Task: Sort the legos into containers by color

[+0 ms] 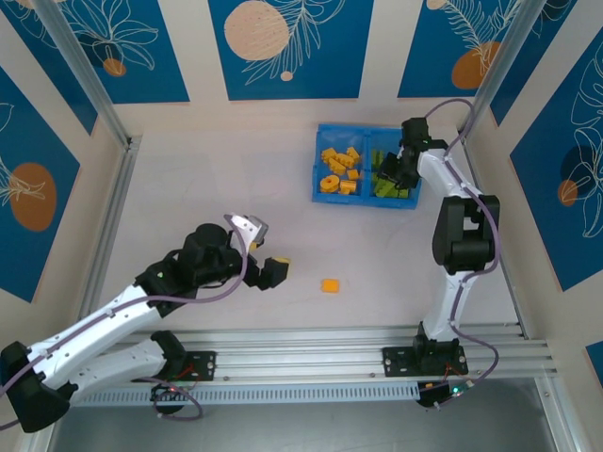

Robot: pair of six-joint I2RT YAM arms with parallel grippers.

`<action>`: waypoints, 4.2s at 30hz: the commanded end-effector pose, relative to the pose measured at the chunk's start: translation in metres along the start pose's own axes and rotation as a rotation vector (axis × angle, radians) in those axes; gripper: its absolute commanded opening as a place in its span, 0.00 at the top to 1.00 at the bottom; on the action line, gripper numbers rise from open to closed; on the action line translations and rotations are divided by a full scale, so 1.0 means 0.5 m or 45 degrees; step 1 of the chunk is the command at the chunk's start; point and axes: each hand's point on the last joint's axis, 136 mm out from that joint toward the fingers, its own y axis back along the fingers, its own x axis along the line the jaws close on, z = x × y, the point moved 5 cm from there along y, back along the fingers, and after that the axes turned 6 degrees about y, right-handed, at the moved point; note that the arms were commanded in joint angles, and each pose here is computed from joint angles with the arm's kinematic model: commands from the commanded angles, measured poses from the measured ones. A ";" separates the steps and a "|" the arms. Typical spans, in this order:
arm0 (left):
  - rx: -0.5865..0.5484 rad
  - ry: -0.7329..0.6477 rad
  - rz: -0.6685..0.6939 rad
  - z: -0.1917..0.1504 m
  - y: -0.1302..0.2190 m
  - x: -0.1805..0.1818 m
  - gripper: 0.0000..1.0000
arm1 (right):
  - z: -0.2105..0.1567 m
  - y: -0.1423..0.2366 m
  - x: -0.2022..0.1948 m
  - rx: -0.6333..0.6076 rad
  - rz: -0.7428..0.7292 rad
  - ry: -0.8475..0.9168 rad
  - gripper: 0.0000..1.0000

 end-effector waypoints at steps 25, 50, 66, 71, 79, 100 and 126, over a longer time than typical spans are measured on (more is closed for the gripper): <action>0.643 -1.013 -0.394 -0.189 -0.346 -0.086 0.07 | -0.494 0.387 0.015 0.051 0.555 -0.105 0.10; 0.891 -0.898 -0.275 -0.254 -0.418 -0.020 0.70 | -0.494 0.396 0.018 0.053 0.565 -0.098 0.09; 0.121 -0.745 0.005 0.124 -0.374 0.031 0.69 | -0.456 0.469 0.030 -0.156 0.613 -0.117 0.09; 0.011 -0.690 0.226 0.271 -0.457 0.127 0.68 | -0.457 0.468 0.035 -0.134 0.645 -0.138 0.09; -0.044 -0.631 0.469 0.403 -0.582 0.255 0.66 | -0.467 0.481 0.036 -0.126 0.659 -0.132 0.09; -0.418 -0.585 0.388 0.523 -0.359 0.134 0.36 | -0.467 0.456 0.013 -0.186 0.569 -0.146 0.09; -0.461 -0.131 1.191 0.006 0.122 0.357 0.00 | -0.274 0.132 -0.130 -0.974 -0.018 0.260 0.06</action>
